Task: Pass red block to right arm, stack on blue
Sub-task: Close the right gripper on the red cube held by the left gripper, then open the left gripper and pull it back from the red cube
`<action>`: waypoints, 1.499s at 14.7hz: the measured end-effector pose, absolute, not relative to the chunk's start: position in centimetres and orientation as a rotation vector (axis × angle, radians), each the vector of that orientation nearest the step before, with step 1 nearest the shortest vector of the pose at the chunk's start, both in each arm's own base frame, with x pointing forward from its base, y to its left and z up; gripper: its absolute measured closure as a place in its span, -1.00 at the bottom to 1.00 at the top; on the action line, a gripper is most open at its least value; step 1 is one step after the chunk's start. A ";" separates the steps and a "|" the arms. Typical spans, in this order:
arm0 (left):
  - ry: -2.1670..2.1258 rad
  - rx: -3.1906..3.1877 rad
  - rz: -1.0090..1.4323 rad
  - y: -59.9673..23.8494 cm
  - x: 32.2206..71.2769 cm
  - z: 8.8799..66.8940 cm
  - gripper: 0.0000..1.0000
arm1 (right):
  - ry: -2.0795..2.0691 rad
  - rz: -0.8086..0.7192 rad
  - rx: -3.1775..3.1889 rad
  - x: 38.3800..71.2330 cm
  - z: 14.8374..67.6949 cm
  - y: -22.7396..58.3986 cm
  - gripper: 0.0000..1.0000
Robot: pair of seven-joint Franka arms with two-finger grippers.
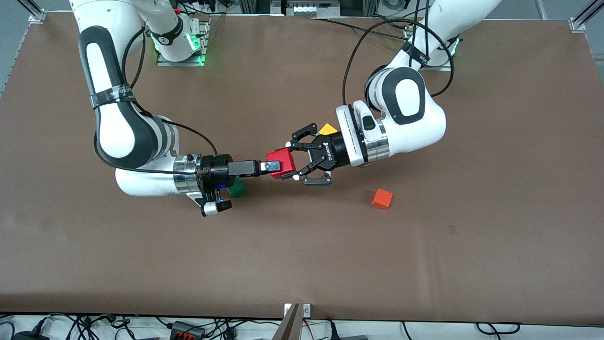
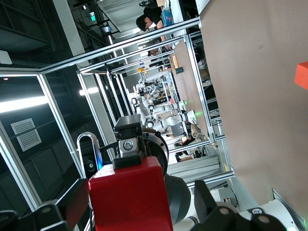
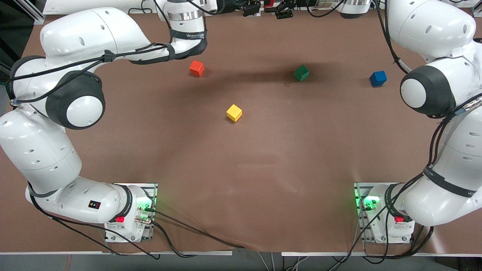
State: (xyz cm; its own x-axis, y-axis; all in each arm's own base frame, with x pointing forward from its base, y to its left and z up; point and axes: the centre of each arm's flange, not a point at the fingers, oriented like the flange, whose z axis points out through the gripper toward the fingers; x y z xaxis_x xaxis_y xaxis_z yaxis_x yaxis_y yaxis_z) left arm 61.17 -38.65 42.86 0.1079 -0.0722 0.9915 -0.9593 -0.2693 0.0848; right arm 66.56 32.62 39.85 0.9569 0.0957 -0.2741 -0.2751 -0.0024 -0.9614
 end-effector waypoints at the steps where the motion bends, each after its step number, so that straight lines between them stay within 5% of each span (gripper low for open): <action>1: -1.059 1.515 1.286 -38.6 61.2 42.9 -0.11 | 0.128 0.282 -1.547 66.5 39.9 32.8 -0.74; 4: -1.042 1.515 1.287 -38.6 61.2 43.0 -0.11 | 0.093 0.242 -1.523 66.5 40.5 33.3 -0.17; 9: -1.040 1.515 1.290 -38.6 61.3 43.1 -0.11 | 0.092 0.238 -1.516 66.5 40.5 33.4 -0.16; 14: -1.044 1.514 1.293 -38.5 61.2 43.0 -0.96 | 0.087 0.239 -1.505 66.3 40.8 33.9 -0.11; 22: -1.061 1.397 1.251 -33.7 63.4 42.5 -1.00 | 0.047 0.176 -1.644 67.9 41.0 30.6 -0.11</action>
State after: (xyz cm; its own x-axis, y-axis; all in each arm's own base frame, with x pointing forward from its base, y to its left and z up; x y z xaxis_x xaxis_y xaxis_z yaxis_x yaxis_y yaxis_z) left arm 63.45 -33.68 42.45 0.1007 -0.0104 0.9949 -0.9797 -0.1752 0.0973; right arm 67.89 30.59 40.99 0.9869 0.0754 -0.1426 -0.1364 -0.0820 -0.9873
